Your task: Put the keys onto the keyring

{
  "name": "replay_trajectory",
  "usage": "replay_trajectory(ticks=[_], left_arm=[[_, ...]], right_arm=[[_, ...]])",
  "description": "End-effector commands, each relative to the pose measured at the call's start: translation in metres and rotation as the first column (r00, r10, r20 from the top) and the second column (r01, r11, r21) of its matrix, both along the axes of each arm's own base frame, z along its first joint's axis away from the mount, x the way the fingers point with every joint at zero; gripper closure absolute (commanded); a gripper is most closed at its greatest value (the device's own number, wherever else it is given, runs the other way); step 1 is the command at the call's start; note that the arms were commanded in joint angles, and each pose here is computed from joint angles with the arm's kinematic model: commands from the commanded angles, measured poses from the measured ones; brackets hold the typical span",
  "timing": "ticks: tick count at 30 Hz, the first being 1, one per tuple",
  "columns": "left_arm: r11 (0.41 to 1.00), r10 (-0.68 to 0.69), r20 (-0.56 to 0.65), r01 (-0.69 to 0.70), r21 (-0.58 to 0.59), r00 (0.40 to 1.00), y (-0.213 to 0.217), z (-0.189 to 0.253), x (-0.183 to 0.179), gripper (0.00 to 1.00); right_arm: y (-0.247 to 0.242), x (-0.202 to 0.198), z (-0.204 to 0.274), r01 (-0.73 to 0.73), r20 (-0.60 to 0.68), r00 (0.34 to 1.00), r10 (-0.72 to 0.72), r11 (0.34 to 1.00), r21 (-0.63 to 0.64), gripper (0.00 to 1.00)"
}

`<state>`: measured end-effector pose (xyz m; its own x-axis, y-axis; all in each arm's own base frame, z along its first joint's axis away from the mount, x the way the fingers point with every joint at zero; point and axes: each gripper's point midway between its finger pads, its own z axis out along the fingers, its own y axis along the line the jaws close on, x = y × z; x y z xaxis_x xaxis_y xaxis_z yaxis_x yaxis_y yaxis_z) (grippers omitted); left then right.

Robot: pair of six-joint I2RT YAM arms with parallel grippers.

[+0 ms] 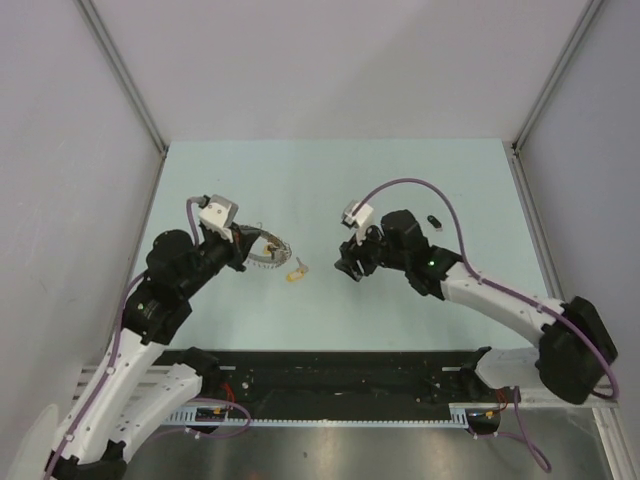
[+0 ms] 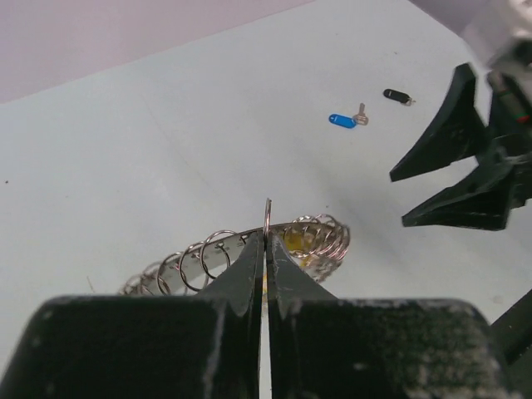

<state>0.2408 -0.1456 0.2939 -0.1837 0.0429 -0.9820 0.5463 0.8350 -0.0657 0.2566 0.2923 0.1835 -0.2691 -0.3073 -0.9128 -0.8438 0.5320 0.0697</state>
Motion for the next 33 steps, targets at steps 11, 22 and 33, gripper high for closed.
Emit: replay_trajectory(ticks=[11,22,33], left_arm=[[0.987,0.152,0.179,-0.158,0.017,0.972,0.051,-0.006,-0.026,1.00],[0.975,0.221,0.196,-0.223,-0.010,0.955,0.064,-0.002,-0.026,1.00],[0.981,0.192,0.195,-0.193,-0.012,0.962,0.059,-0.002,-0.027,1.00]], right_arm=[[0.111,0.049,-0.066,-0.018,-0.013,1.000,0.016,0.995,-0.102,0.48],[0.139,0.059,-0.125,-0.019,-0.075,0.997,0.002,0.975,-0.220,0.55],[0.119,0.052,-0.153,-0.010,-0.104,0.994,-0.028,0.937,-0.349,0.66]])
